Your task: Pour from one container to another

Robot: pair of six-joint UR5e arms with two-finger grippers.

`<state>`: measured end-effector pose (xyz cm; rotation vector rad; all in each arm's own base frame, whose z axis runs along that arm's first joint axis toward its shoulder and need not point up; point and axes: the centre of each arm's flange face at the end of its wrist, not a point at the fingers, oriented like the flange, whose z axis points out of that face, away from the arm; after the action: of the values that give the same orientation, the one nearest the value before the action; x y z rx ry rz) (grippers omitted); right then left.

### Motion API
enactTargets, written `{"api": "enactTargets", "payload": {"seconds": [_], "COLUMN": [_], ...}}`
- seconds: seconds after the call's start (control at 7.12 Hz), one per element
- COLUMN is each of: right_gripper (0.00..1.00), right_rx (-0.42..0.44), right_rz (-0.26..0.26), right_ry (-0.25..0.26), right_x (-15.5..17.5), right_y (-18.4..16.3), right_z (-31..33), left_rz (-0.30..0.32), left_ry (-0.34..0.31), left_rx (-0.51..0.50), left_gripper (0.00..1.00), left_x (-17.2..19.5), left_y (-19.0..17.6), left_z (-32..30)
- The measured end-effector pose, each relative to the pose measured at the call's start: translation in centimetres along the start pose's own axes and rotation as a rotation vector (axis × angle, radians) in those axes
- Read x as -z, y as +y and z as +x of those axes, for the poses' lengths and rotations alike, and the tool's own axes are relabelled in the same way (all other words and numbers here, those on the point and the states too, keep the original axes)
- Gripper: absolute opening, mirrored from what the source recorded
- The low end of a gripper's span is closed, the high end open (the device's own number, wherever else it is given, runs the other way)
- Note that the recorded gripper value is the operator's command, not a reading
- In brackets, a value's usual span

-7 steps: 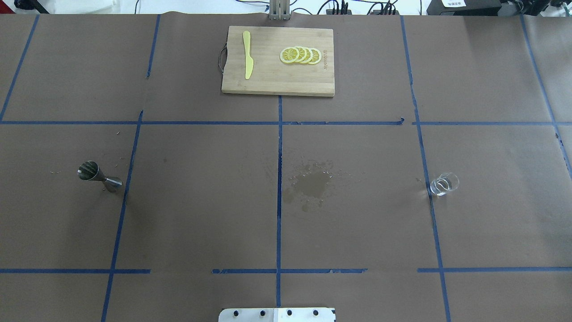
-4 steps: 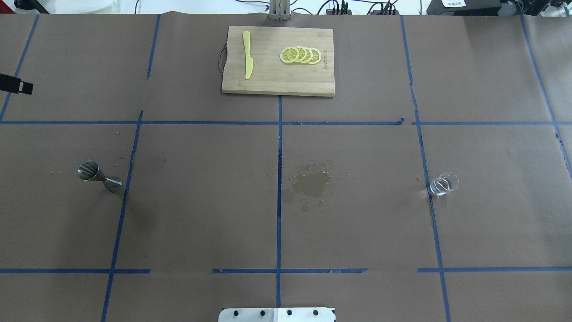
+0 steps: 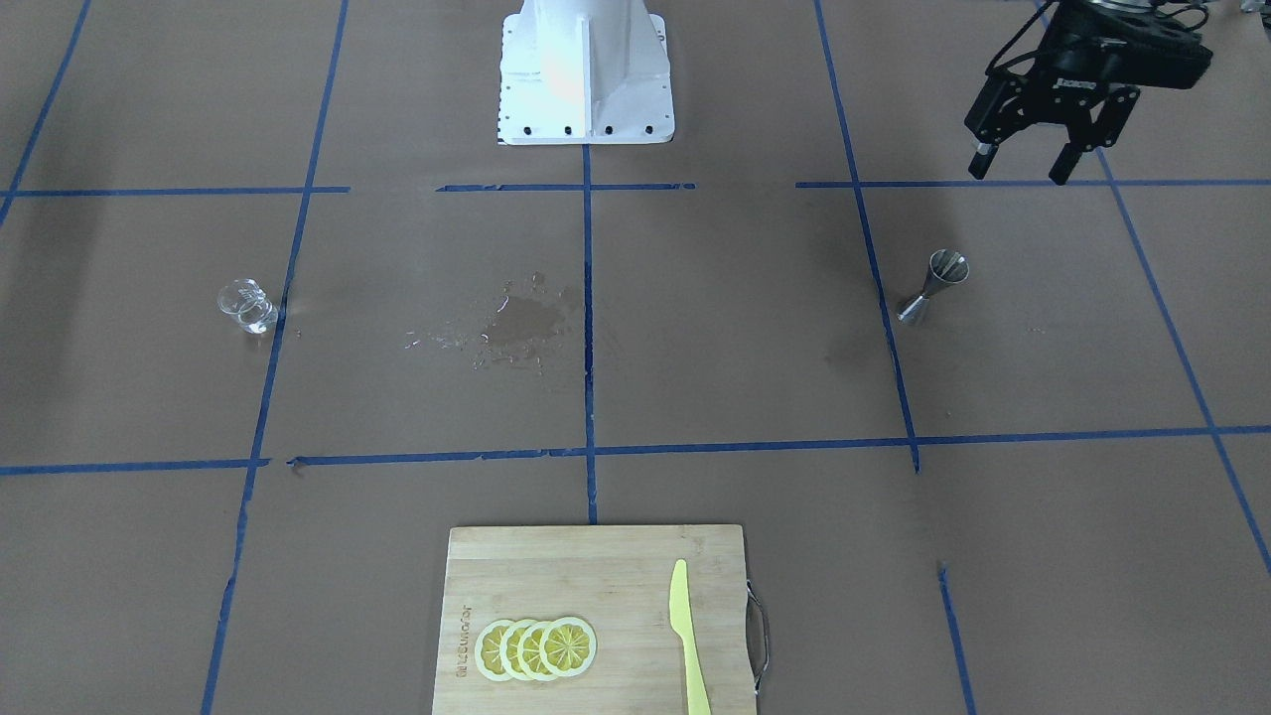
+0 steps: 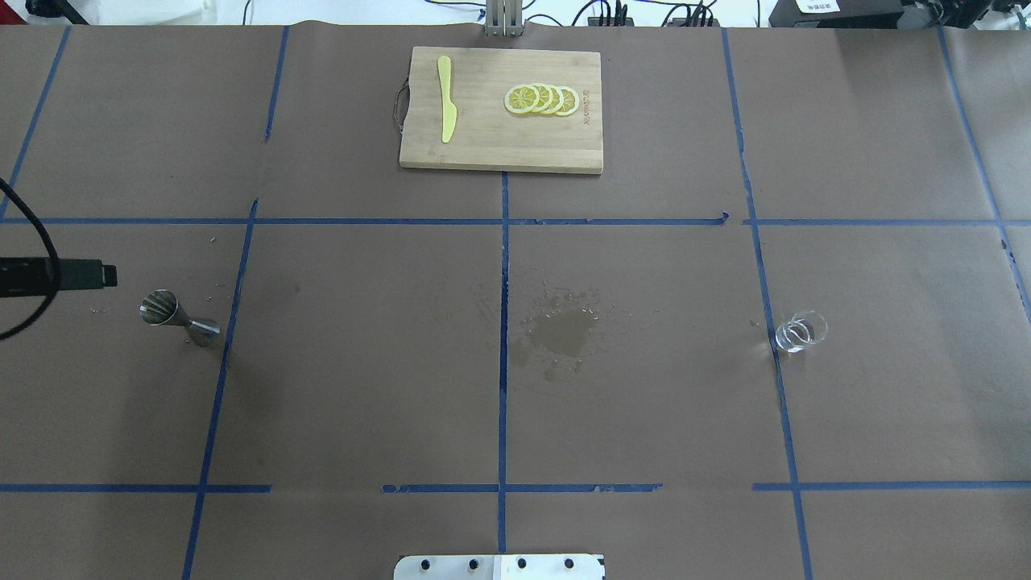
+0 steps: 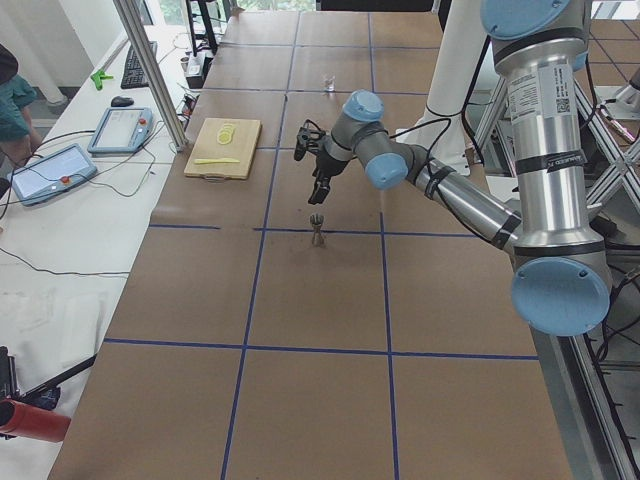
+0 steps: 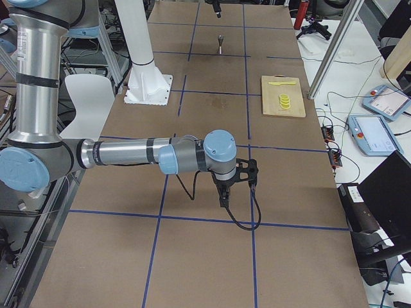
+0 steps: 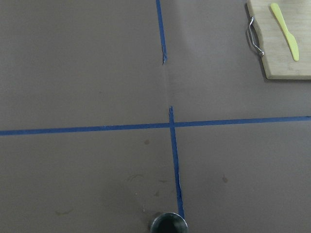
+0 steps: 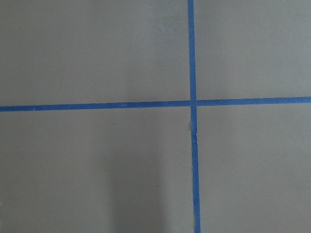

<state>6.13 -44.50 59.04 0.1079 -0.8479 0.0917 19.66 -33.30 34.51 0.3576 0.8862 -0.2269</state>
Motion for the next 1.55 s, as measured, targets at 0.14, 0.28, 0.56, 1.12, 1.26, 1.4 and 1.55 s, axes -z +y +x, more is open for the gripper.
{"api": "enactTargets", "payload": {"seconds": [0.14, 0.28, 0.56, 1.12, 1.26, 1.4, 1.55], "right_gripper": [1.0, 1.0, 1.0, 1.0, 1.0, 1.0, 1.0], "right_rx": [-0.012, -0.017, -0.02, -0.044, -0.046, -0.046, -0.047], "right_rz": [-0.005, -0.007, -0.007, -0.003, -0.003, -0.003, -0.003], "right_ry": [-0.002, -0.003, -0.004, -0.027, -0.027, -0.027, -0.027], "right_x": [-0.2, -0.3, -0.3, 0.1, 0.1, 0.1, 0.1], "right_y": [0.0, 0.0, 0.0, 0.0, 0.0, 0.1, 0.1], "right_z": [-0.3, -0.4, -0.5, -1.2, -1.2, -1.2, -1.2], "left_rz": [0.01, 0.037, 0.169, 0.443, 0.505, 0.554, 0.59], "left_ry": [-0.018, -0.05, -0.182, -0.331, -0.342, -0.368, -0.401], "left_rx": [0.081, 0.159, 0.277, 0.253, 0.217, 0.177, 0.146], "left_gripper": [0.99, 0.99, 0.99, 0.97, 0.97, 0.97, 0.97], "left_x": [-0.8, -2.1, -5.6, -12.1, -13.3, -14.8, -16.6], "left_y": [2.8, 5.9, 14.0, 20.9, 20.9, 21.0, 21.2], "left_z": [1.4, 2.3, 3.2, 10.2, 10.4, 9.7, 8.6]}}
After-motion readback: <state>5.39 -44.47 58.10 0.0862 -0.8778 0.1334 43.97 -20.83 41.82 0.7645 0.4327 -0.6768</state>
